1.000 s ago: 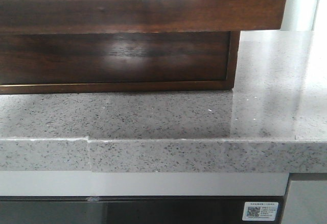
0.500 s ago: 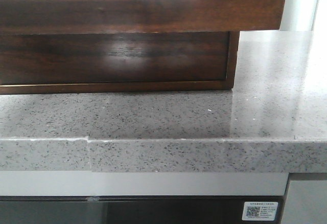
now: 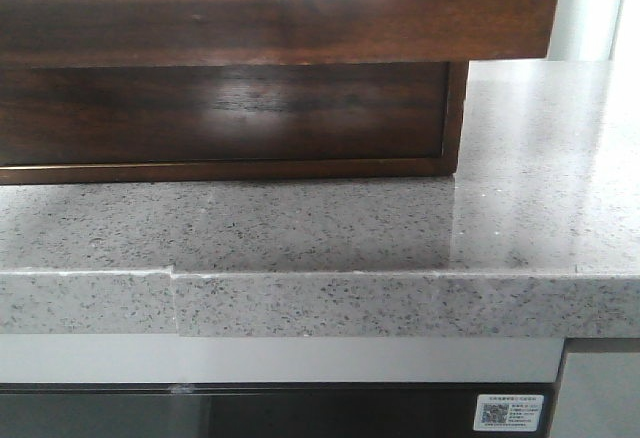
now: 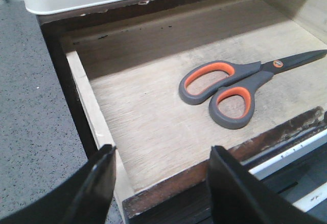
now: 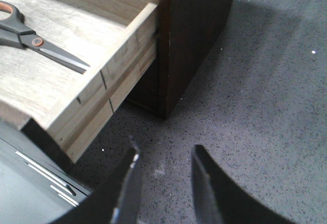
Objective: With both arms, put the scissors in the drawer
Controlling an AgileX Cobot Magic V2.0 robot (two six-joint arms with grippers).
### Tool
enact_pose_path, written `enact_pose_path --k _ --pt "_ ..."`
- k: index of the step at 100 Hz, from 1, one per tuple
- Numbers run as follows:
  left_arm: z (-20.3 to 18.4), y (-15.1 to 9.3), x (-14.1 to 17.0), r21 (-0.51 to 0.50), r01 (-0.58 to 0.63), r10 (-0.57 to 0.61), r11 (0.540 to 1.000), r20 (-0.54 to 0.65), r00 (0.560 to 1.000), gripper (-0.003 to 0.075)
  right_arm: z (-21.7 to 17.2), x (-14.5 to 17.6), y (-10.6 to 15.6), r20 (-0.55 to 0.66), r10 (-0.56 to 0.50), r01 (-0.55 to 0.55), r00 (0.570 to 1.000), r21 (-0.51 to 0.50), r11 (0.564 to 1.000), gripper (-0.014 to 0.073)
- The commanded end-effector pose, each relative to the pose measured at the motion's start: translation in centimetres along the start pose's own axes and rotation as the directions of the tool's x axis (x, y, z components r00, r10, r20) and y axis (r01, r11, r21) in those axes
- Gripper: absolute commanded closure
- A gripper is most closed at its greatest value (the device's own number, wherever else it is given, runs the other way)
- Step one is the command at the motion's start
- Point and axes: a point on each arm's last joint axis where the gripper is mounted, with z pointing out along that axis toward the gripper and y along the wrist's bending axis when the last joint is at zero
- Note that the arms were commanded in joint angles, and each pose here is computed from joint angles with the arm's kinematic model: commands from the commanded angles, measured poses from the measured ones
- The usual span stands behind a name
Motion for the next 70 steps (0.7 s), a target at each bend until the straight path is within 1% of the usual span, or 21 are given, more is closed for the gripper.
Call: enact_pose_path --k 1,14,28,38,70 --pt "-0.43 -0.04 -1.33 -0.003 0.015 -0.014 1.000 0.097 0.995 0.0435 -0.73 -0.53 -0.19 0.116 0.011 -0.016 0.993 0.043 0.999 0.0518" --pt "-0.43 -0.03 -1.35 -0.004 0.015 -0.014 1.000 0.099 0.995 0.0594 -0.74 -0.22 -0.12 0.111 0.012 -0.017 0.994 0.042 0.999 0.0665" --pt "-0.43 -0.02 -1.37 -0.005 0.015 -0.014 1.000 0.101 0.995 0.0740 -0.73 -0.14 -0.08 0.102 0.012 -0.016 0.995 0.038 0.999 0.0664" --pt "-0.43 -0.03 -1.36 -0.003 0.025 -0.024 1.000 0.100 0.995 0.0741 -0.71 0.05 0.01 0.082 0.013 -0.015 0.997 0.028 1.000 0.0664" --pt "-0.43 -0.03 -1.36 -0.003 0.025 -0.024 1.000 0.100 0.995 0.0741 -0.71 0.05 0.01 0.082 0.013 -0.015 0.997 0.028 1.000 0.0664"
